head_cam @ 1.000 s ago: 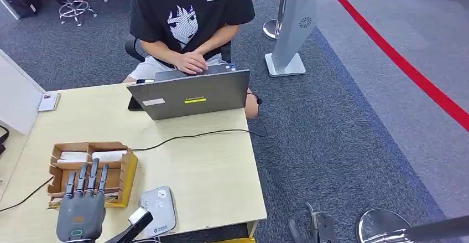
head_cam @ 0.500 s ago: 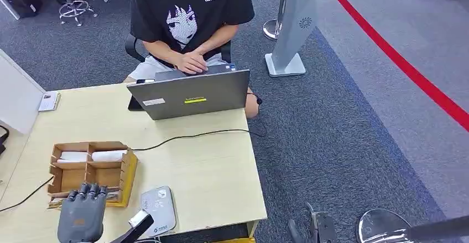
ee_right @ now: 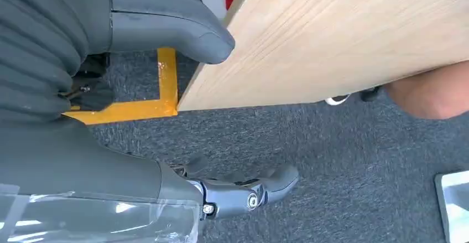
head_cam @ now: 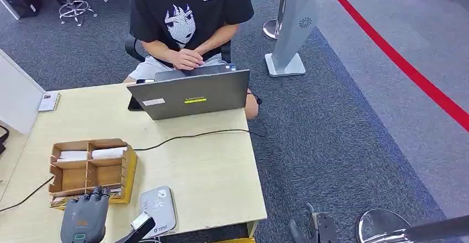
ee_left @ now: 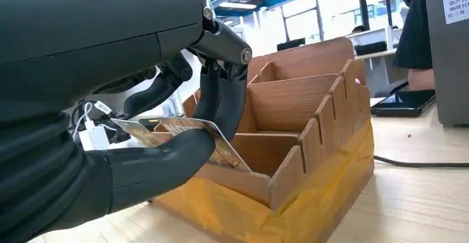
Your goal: Pass the card to the sensor for recognition and then transmit it.
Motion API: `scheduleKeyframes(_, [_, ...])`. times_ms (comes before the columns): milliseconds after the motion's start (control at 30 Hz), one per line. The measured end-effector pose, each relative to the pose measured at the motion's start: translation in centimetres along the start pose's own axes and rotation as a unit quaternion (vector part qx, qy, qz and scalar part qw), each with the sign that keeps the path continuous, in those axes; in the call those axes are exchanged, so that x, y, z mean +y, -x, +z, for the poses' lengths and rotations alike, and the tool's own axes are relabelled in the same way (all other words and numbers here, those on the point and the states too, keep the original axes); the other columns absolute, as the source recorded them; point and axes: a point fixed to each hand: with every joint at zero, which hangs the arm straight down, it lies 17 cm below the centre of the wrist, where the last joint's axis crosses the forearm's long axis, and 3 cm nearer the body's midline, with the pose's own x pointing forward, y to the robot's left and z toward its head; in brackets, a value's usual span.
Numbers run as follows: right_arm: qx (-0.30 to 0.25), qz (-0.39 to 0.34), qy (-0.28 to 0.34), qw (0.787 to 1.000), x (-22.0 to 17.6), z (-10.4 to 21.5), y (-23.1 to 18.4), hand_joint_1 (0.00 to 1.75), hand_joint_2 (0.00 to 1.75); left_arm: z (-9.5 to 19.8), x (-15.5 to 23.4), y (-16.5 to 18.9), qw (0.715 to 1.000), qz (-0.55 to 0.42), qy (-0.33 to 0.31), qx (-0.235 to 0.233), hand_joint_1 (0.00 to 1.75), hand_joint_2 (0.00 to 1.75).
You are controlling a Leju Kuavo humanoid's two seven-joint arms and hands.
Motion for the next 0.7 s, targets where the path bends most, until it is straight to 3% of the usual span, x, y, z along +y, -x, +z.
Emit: scheduleKeyframes(700, [0.002,0.000,0.000,1.000,0.00,0.05,0.19,0.00,1.75,0.06,-0.19,0.06,1.000,-0.001,0.002,-0.001,1.75,1.75])
